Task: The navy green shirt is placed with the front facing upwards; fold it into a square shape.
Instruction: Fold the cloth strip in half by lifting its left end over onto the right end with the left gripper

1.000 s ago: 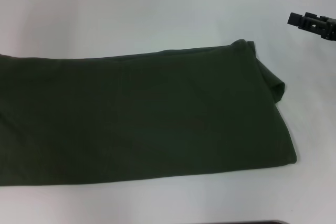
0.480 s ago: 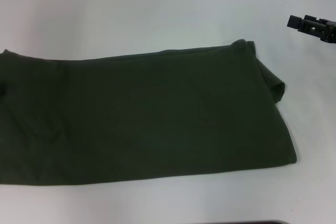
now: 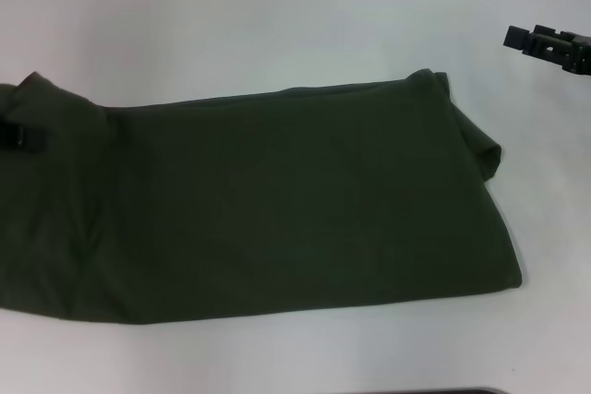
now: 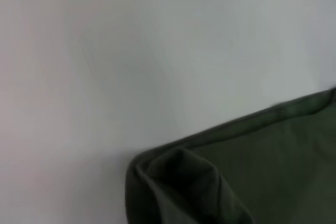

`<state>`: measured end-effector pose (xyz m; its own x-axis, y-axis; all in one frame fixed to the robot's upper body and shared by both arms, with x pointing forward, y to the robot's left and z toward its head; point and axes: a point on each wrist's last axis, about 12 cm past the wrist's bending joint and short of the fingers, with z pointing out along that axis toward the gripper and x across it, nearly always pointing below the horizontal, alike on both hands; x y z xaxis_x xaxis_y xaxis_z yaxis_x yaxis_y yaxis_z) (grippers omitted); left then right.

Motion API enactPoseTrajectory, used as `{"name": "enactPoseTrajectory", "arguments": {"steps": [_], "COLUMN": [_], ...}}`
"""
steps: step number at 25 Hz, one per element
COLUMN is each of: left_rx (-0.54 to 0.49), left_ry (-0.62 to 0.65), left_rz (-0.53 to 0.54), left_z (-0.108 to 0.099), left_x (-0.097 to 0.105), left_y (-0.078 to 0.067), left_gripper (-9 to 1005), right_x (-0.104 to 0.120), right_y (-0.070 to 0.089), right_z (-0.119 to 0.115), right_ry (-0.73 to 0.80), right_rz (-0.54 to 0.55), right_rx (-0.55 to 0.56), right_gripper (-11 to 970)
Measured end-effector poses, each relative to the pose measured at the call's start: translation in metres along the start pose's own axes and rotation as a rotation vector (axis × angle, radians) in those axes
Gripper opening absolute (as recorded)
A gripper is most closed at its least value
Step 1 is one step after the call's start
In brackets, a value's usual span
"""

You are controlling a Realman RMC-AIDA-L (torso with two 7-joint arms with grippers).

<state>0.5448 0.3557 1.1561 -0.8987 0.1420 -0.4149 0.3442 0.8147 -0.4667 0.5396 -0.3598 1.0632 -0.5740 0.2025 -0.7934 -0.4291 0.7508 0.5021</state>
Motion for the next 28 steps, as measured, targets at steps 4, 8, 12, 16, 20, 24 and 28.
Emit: {"name": "enactPoseTrajectory", "arguments": {"steps": [4, 8, 12, 16, 20, 24, 28], "left_rx": [0.031, 0.065, 0.081, 0.093, 0.096, 0.106, 0.142], "left_ry": [-0.025, -0.051, -0.056, -0.046, -0.037, -0.037, -0.049], "left_rz": [-0.017, -0.024, -0.027, -0.021, -0.011, -0.006, 0.013], "left_z": [0.002, 0.001, 0.001, 0.002, 0.003, 0.006, 0.01], "left_x": [-0.005, -0.009, -0.014, -0.019, -0.024, -0.027, -0.033], "left_y": [-0.006, -0.01, -0.014, -0.019, -0.023, -0.028, -0.038], "left_gripper": [37, 37, 36, 36, 36, 36, 36], "right_x": [0.0, -0.001, 0.0, -0.001, -0.001, 0.0, 0.0], "right_y": [0.0, 0.001, 0.001, 0.001, 0.001, 0.001, 0.001], "right_z": [0.001, 0.001, 0.001, 0.001, 0.001, 0.001, 0.002], "right_ry": [0.0, 0.0, -0.001, -0.001, -0.001, -0.001, -0.001], "right_rz": [-0.003, -0.003, -0.002, 0.0, 0.0, 0.001, 0.001], "right_rx": [-0.002, -0.002, -0.002, -0.003, -0.003, -0.003, -0.004], "right_gripper": [748, 748, 748, 748, 748, 748, 748]}}
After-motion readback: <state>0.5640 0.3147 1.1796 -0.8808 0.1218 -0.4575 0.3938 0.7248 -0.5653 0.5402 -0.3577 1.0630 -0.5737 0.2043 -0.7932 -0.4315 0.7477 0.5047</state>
